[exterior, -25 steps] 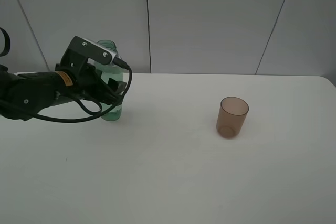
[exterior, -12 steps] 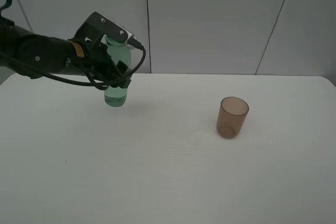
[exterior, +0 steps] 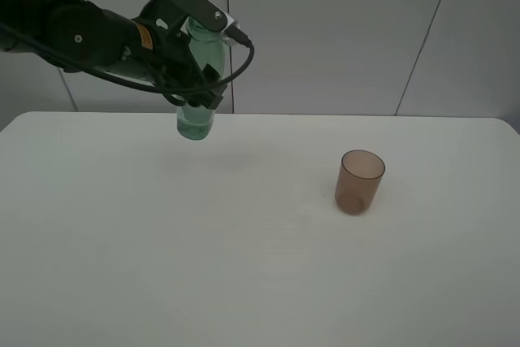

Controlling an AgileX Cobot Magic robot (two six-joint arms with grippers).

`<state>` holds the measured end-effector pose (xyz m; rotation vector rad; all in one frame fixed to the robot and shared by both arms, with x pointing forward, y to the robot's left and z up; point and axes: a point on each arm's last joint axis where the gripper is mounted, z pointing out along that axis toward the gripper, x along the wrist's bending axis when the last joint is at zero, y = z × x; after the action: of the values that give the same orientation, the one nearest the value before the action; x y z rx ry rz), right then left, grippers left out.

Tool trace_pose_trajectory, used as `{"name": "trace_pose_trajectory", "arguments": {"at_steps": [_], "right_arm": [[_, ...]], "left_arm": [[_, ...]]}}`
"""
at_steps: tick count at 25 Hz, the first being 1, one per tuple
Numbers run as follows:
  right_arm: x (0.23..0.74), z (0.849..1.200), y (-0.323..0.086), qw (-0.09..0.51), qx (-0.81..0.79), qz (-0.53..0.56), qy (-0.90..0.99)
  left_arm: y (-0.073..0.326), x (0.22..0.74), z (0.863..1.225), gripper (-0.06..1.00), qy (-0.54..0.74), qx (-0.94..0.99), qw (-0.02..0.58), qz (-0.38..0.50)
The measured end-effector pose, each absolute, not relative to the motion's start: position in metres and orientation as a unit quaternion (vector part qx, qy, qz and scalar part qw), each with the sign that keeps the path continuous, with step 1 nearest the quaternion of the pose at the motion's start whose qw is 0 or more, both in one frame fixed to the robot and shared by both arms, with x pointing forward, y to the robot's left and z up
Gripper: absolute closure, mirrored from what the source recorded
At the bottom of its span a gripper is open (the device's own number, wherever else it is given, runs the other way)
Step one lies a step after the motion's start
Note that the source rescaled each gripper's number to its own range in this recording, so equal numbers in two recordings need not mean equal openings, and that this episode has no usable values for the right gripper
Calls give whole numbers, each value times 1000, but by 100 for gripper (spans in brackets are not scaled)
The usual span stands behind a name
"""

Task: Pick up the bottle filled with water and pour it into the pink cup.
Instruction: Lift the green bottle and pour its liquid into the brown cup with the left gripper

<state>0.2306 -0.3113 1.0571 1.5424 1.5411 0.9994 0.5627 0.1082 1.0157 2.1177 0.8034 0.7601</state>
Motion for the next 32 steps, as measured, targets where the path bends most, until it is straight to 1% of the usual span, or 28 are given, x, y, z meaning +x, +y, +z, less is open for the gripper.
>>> {"name": "trace_pose_trajectory", "arguments": {"at_steps": [6, 15, 25, 32], "right_arm": [[231, 1057, -311, 363, 599, 388, 599], [231, 1057, -311, 363, 599, 388, 599], [231, 1057, -311, 363, 599, 388, 599], [231, 1057, -311, 363, 599, 388, 599]], "left_arm": [[90, 562, 1039, 85, 280, 841, 352, 301], [64, 558, 1070, 85, 250, 853, 345, 302], [23, 559, 1069, 85, 225, 884, 301, 278], [3, 557, 1063, 85, 215, 903, 264, 261]]}}
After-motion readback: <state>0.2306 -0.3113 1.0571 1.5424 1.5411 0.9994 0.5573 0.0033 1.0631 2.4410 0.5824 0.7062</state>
